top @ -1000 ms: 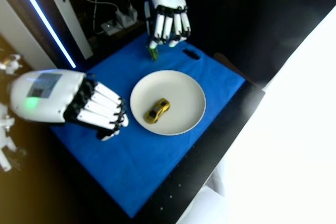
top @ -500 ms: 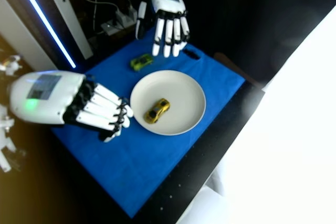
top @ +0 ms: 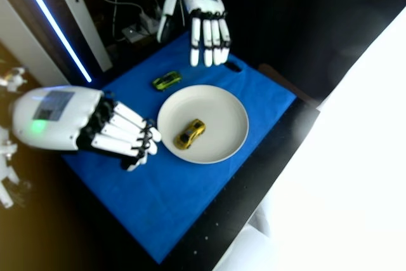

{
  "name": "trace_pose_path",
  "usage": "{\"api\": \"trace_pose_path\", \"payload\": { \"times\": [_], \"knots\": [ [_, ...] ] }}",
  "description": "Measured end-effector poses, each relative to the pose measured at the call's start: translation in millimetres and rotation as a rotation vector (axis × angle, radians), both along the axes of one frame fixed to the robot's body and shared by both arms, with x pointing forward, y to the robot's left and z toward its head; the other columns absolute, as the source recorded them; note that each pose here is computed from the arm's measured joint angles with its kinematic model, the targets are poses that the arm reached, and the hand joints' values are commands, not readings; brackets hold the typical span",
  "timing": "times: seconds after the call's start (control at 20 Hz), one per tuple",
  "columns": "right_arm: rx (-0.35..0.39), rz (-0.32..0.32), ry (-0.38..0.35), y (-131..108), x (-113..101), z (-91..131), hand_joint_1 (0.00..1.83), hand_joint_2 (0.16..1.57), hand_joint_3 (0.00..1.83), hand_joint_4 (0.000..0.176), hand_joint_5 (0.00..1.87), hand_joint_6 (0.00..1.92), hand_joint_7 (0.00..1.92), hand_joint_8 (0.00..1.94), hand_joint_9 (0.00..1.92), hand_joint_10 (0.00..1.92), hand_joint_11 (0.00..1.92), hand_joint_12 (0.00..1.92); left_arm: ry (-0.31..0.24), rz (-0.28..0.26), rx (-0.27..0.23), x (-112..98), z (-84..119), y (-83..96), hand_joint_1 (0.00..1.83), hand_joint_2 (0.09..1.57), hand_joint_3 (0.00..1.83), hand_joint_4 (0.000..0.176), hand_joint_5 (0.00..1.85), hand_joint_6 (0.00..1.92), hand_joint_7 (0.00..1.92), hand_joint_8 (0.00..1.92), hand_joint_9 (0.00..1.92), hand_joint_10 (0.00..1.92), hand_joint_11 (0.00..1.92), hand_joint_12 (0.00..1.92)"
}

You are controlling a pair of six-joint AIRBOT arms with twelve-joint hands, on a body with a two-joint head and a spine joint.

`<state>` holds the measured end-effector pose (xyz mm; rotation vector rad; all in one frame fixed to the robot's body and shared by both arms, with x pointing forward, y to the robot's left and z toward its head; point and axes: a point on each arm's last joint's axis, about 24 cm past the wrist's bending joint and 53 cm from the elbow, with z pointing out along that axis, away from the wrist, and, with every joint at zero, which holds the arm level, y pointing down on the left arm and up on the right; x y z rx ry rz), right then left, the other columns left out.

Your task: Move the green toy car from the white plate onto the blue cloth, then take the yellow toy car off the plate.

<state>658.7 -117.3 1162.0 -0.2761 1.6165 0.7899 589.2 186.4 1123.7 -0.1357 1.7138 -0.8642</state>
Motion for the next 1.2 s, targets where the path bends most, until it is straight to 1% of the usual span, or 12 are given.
{"api": "trace_pose_path", "payload": {
  "times": [0.05,0.1,0.25,0.4,0.5,0.55,0.65,0.75,0.85,1.1,1.15,1.2],
  "knots": [
    [-0.002,-0.002,-0.001,0.6,3.1,-2.4,0.96,0.96,0.0,0.0,0.76,0.13,0.75,0.25,0.51,1.03,0.36,1.72,-0.017,0.025,-0.004,1.5,1.6,5.0,0.48,1.14,0.0,0.069,0.59,0.02,0.4,0.01,0.26,0.01,0.0,0.8],
    [0.003,-0.003,0.004,3.4,5.6,-5.5,0.93,0.93,0.0,0.0,0.73,0.12,0.74,0.25,0.54,1.05,0.4,1.71,-0.021,0.034,-0.004,2.2,1.9,6.4,0.47,1.14,0.0,0.094,0.6,0.03,0.41,0.01,0.27,0.02,0.0,0.82],
    [0.006,0.007,0.037,20.2,13.9,-17.2,0.86,0.91,0.0,0.0,0.7,0.09,0.69,0.26,0.5,1.07,0.36,1.75,-0.037,0.049,0.003,3.2,1.7,7.1,0.46,1.15,0.0,0.084,0.6,0.02,0.42,0.01,0.28,0.02,0.0,0.79],
    [0.023,0.019,0.03,36.4,23.0,-12.0,0.89,0.92,0.0,0.0,0.7,0.15,0.54,0.81,0.47,1.36,0.42,1.89,-0.055,0.073,-0.002,5.6,5.4,11.5,0.5,1.14,0.0,0.084,0.62,0.02,0.43,0.01,0.27,0.01,0.0,0.7],
    [0.027,0.021,0.029,42.1,27.4,-9.7,0.88,0.93,0.0,0.0,0.67,0.09,0.59,0.54,0.48,1.08,0.32,1.8,-0.06,0.083,-0.002,6.5,6.5,13.6,0.54,1.12,0.0,0.09,0.65,0.02,0.45,0.01,0.29,0.02,0.0,0.79],
    [0.028,0.022,0.03,45.7,30.7,-8.3,0.93,0.93,0.0,0.0,0.68,0.05,0.83,1.2,0.87,1.64,0.85,1.9,-0.063,0.084,-0.001,6.7,7.0,13.8,0.54,1.12,0.0,0.098,0.66,0.02,0.46,0.01,0.31,0.03,0.0,0.92],
    [0.033,0.028,0.02,52.5,35.0,-2.4,0.97,0.91,0.0,0.0,0.76,0.05,1.02,1.7,1.18,1.91,1.25,1.92,-0.067,0.081,0.001,6.4,7.7,13.2,0.52,1.11,0.0,0.101,0.67,0.02,0.47,0.02,0.33,0.04,0.0,0.95],
    [0.028,0.04,0.014,59.8,35.6,-2.3,0.97,0.91,0.0,0.0,0.83,0.06,0.75,1.14,0.79,1.51,0.77,1.92,-0.066,0.082,0.001,6.5,7.6,13.6,0.53,1.1,0.0,0.113,0.72,0.03,0.5,0.03,0.36,0.05,0.0,1.08],
    [0.022,0.046,0.023,66.5,37.8,-5.8,0.96,0.92,0.0,0.0,0.84,0.04,0.86,1.27,0.9,1.63,0.9,1.92,-0.065,0.083,0.001,6.6,7.4,13.7,0.55,1.1,0.0,0.122,0.73,0.03,0.51,0.02,0.36,0.06,0.0,0.92],
    [0.017,0.055,0.04,81.3,44.7,-12.5,0.95,0.95,0.0,0.0,0.82,0.0,0.74,0.56,0.52,1.16,0.32,1.89,-0.065,0.083,0.0,6.6,7.4,13.7,0.53,1.09,0.0,0.158,0.74,0.02,0.51,0.02,0.35,0.05,0.0,0.91],
    [0.012,0.059,0.049,85.8,45.2,-15.9,0.95,0.96,0.0,0.0,0.82,0.0,0.74,0.85,0.6,1.42,0.49,1.91,-0.065,0.083,0.0,6.5,7.4,13.6,0.52,1.09,0.0,0.158,0.74,0.02,0.51,0.01,0.36,0.05,0.0,0.83],
    [0.007,0.061,0.055,88.4,46.1,-19.0,0.93,0.95,0.0,0.0,0.84,0.0,0.73,0.73,0.58,1.28,0.44,1.86,-0.065,0.082,0.001,6.4,7.3,13.5,0.54,1.09,0.0,0.166,0.7,0.02,0.5,0.01,0.36,0.04,0.0,0.57]
  ]
}}
